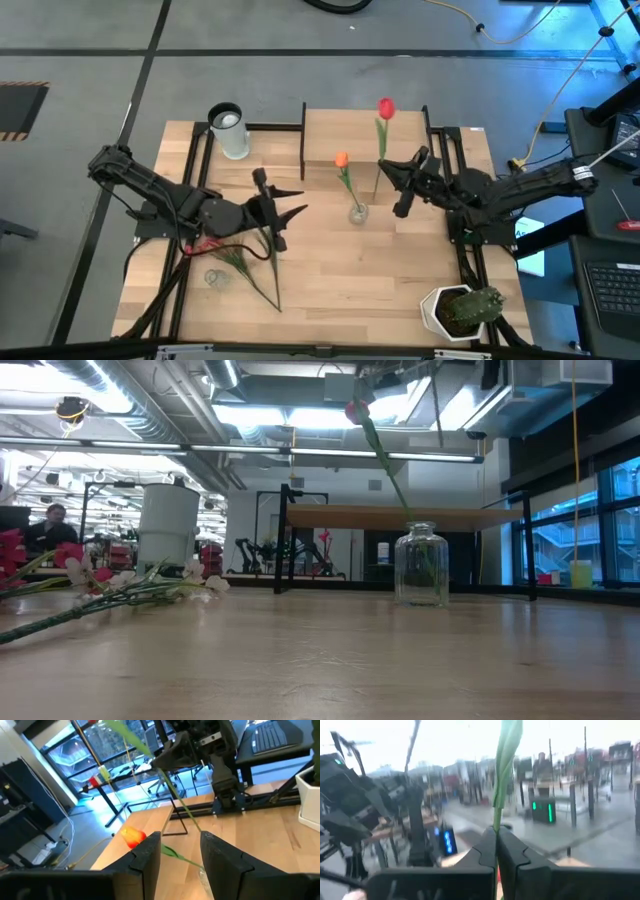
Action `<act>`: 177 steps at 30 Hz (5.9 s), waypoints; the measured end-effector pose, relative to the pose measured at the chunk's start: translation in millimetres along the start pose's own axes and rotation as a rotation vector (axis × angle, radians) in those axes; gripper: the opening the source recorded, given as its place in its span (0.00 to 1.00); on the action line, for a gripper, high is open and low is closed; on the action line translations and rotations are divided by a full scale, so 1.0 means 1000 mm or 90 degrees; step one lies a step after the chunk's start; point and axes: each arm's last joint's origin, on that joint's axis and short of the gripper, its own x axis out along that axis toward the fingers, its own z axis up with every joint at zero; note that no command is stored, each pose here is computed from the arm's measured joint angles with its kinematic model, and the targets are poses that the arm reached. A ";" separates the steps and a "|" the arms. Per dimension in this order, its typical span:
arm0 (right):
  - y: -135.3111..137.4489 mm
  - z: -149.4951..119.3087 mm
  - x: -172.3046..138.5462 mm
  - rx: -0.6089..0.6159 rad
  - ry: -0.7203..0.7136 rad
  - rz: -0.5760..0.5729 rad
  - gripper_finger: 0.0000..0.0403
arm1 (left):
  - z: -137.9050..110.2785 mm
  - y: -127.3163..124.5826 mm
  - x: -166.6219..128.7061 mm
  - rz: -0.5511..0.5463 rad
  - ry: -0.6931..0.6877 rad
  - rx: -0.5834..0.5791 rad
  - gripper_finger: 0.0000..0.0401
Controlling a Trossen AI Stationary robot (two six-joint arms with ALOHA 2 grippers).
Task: Pick and place flowers into a vace then onto a shelf
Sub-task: Put the red flower into the right transparent vase, then put the flower vase on the shelf
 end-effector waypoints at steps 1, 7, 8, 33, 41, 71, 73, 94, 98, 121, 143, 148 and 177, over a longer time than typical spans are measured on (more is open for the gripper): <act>-0.002 -0.007 -0.003 0.005 -0.016 0.002 0.00 | -0.001 0.000 0.001 -0.001 0.003 0.001 0.33; -0.014 -0.043 -0.020 0.015 -0.039 0.007 0.00 | -0.002 0.003 0.004 -0.006 0.009 0.001 0.33; -0.016 -0.047 -0.021 0.017 -0.041 0.007 0.00 | -0.002 0.004 0.005 -0.007 0.009 0.000 0.33; -0.014 -0.095 -0.002 -0.020 -0.004 -0.019 0.01 | -0.004 0.014 0.015 -0.002 0.016 -0.024 0.32; -0.012 -0.117 0.003 -0.050 0.046 -0.021 0.01 | -0.004 0.014 0.015 -0.002 0.016 -0.024 0.32; -0.013 -0.151 0.005 -0.065 0.138 -0.040 0.22 | -0.008 0.014 0.016 -0.001 0.033 -0.007 0.32; -0.013 -0.151 0.005 -0.055 0.138 -0.041 0.28 | -0.009 0.014 0.016 -0.002 0.038 -0.002 0.32; -0.016 -0.130 -0.035 0.029 0.364 0.033 0.34 | -0.012 0.014 0.016 -0.004 0.055 0.017 0.32; -0.020 -0.138 -0.042 0.032 0.444 0.028 0.34 | -0.013 0.016 0.018 -0.004 0.056 0.028 0.32; -0.023 -0.142 -0.045 0.105 0.479 -0.012 0.58 | -0.015 0.024 0.027 -0.035 0.059 0.003 0.32; -0.024 -0.141 -0.043 0.013 0.448 -0.018 0.74 | -0.015 0.024 0.027 -0.032 0.060 0.003 0.32; -0.021 -0.143 -0.039 0.002 0.426 -0.015 0.74 | -0.015 0.024 0.027 -0.032 0.060 0.003 0.32; -0.011 -0.178 0.004 -0.047 0.449 -0.032 0.71 | -0.015 0.025 0.027 -0.032 0.060 0.003 0.32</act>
